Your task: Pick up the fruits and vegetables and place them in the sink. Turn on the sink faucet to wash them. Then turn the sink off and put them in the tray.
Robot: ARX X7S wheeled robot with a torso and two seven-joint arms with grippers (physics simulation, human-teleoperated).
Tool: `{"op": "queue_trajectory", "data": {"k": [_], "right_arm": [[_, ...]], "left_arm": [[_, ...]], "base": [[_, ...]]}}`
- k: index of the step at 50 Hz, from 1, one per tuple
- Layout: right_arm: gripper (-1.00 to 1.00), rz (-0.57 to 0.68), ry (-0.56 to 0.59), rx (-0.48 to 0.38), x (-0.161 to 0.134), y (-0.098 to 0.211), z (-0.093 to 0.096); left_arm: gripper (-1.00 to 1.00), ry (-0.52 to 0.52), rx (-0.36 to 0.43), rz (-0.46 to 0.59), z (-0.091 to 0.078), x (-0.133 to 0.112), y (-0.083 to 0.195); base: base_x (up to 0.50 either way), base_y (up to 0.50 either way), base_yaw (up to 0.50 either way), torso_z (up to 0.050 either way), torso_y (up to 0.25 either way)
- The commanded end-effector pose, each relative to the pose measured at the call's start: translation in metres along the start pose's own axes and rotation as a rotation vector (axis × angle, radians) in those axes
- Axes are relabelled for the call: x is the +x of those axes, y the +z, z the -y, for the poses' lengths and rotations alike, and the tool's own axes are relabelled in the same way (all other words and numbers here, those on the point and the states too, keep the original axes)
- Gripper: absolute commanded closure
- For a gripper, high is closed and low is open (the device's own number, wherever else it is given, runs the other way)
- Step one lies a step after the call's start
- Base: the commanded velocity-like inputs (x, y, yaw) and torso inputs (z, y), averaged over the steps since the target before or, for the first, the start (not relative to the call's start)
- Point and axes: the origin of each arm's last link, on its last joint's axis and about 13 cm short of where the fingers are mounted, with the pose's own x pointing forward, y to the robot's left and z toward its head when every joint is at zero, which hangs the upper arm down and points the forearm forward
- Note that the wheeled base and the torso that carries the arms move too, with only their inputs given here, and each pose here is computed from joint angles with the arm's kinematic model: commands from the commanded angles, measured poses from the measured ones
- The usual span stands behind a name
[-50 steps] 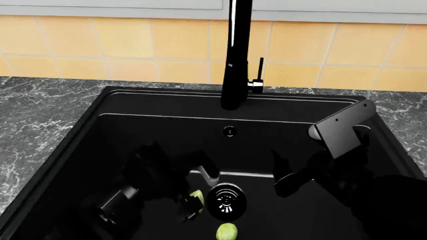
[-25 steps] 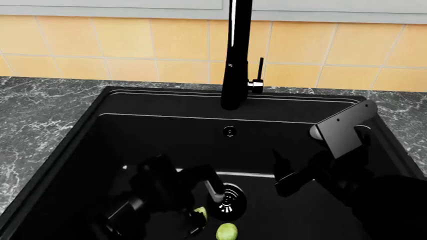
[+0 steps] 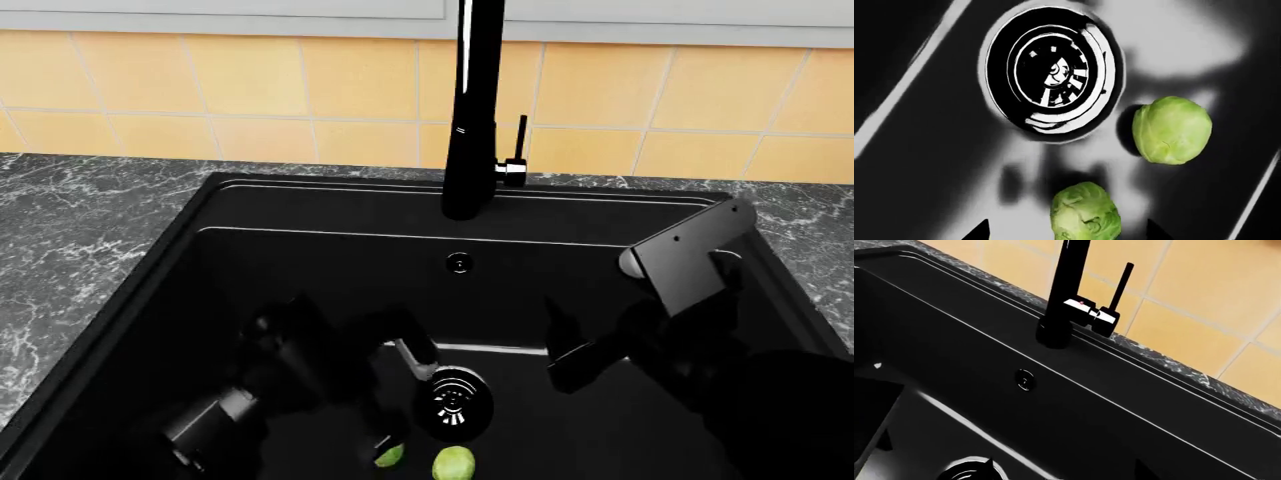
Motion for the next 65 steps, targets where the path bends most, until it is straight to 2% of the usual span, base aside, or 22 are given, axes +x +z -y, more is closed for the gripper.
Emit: {"op": "queue_trajectory", "data": {"k": [1, 11, 16, 23, 35, 43, 51, 65], "right_arm": [[-1.00, 0.045, -0.055, -0.014, -0.007, 0.012, 0.000], [-1.00, 0.156, -0.161, -0.056, -0.034, 0.038, 0.001], [-1.00, 0.249, -0.201, -0.061, -0.040, 0.048, -0.001], [-1.00, 0.323, -0.214, -0.047, -0.027, 0.056, -0.001], [-1.00, 0.330, -0.215, -0.041, -0.022, 0.057, 0.000], [-1.00, 0.308, -0.245, -0.031, -0.009, 0.065, 0.010], [-1.00, 0.282, -0.242, -0.022, 0.009, 0.072, 0.016], [-1.00, 0.297, -0.247, -0.014, 0.037, 0.106, 0.024]], "left_arm": [[-1.00, 0.102, -0.091, 0.155, -0.005, -0.046, -0.014], [-1.00, 0.256, -0.170, 0.308, -0.006, -0.106, -0.033], [-1.00, 0.309, -0.196, 0.355, -0.007, -0.121, -0.038], [-1.00, 0.371, -0.219, 0.428, -0.009, -0.139, -0.039], [-1.00, 0.384, -0.224, 0.453, -0.009, -0.143, -0.038], [-1.00, 0.407, -0.240, 0.506, -0.018, -0.153, -0.029], [-1.00, 0.376, -0.263, 0.556, -0.022, -0.158, -0.027], [-1.00, 0.375, -0.260, 0.594, -0.018, -0.167, -0.023]], "base": [[0.00, 0.00, 0.00, 0.000, 0.000], [0.00, 0.00, 0.00, 0.000, 0.000], [0.00, 0.00, 0.00, 0.000, 0.000], [0.00, 0.00, 0.00, 0.000, 0.000], [0.00, 0.00, 0.00, 0.000, 0.000], [0.00, 0.00, 0.00, 0.000, 0.000], [0.00, 0.00, 0.00, 0.000, 0.000], [0.00, 0.00, 0.00, 0.000, 0.000]]}}
